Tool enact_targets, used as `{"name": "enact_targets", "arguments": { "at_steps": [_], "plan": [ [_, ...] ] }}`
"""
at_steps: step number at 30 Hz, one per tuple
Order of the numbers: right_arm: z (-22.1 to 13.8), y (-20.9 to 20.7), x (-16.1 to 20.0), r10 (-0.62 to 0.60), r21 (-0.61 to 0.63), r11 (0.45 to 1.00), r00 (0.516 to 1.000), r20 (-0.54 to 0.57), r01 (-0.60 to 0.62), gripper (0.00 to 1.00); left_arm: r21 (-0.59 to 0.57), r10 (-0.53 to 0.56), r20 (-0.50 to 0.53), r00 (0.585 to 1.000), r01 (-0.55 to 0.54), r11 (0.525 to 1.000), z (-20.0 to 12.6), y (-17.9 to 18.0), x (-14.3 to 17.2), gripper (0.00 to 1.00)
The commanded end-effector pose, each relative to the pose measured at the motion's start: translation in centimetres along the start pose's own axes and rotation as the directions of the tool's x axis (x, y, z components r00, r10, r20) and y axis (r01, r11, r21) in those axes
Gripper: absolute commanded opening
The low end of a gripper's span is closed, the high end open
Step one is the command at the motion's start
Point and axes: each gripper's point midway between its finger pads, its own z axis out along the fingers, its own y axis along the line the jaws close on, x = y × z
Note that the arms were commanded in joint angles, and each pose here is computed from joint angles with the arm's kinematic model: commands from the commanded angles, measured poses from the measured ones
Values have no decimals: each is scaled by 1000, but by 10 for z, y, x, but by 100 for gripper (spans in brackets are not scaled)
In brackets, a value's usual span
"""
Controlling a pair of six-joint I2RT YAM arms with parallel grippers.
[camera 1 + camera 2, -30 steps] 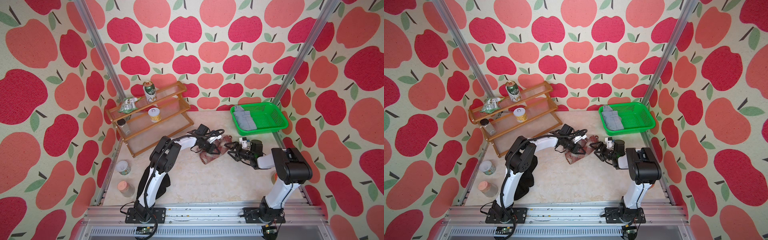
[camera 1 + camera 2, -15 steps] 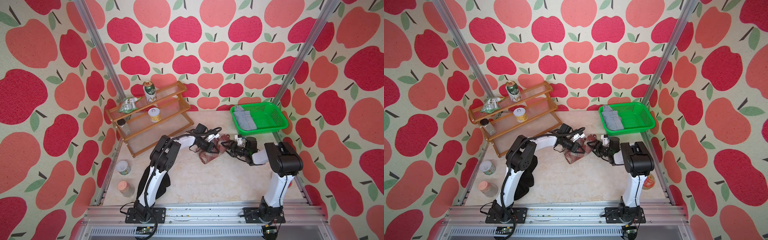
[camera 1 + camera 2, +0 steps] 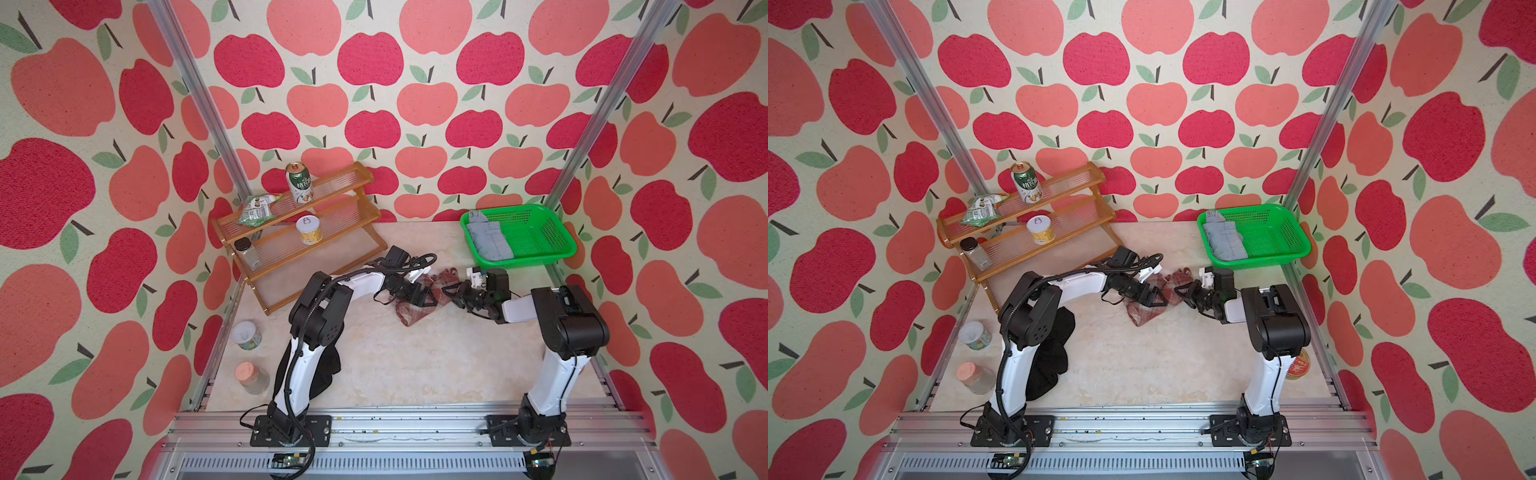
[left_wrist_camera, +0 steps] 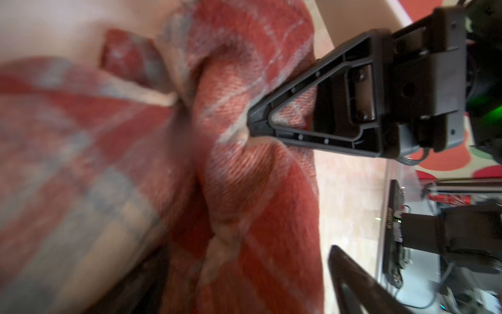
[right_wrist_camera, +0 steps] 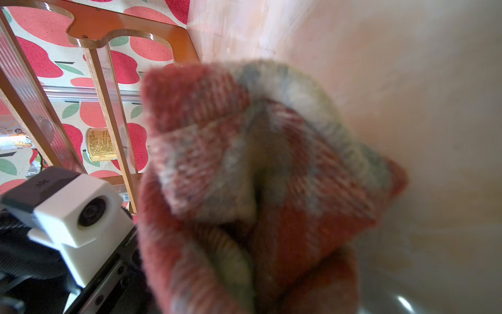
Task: Roll up the skirts
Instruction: Roll the skirt at the center of the board.
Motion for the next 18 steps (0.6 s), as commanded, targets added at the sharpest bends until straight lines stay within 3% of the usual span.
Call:
{"name": "enact_targets", "arguments": {
  "at_steps": [1, 4, 7, 9, 11, 13, 16, 18],
  "plan": [
    [-6, -19, 5, 26, 98, 995, 1000, -11, -25, 18, -379, 48, 106, 993, -5, 925, -44, 61, -7, 100],
    [-6, -17, 6, 33, 96, 995, 999, -18, -31, 18, -465, 242, 299, 923, -81, 882, -90, 31, -37, 100],
    [-5, -15, 5, 40, 90, 995, 999, -18, -38, 18, -548, 479, 388, 787, -222, 807, -121, -18, -49, 99],
    [-4, -14, 4, 45, 85, 995, 999, -19, -43, 18, -624, 653, 321, 686, -365, 691, -121, -53, -45, 99],
    [-4, -12, 3, 47, 84, 995, 999, -23, -45, 18, -690, 829, 183, 528, -532, 491, -107, -91, -31, 99],
    [-5, -10, 2, 42, 87, 995, 999, -23, -40, 18, -699, 902, 58, 427, -628, 342, -89, -112, -17, 100],
    [-5, -7, 0, 38, 89, 995, 999, -25, -36, 18, -656, 935, -88, 342, -727, 205, -56, -124, 5, 99],
    [-6, -5, -1, 35, 91, 995, 999, -25, -33, 18, -636, 930, -175, 323, -758, 144, -37, -118, 16, 99]
  ]
}}
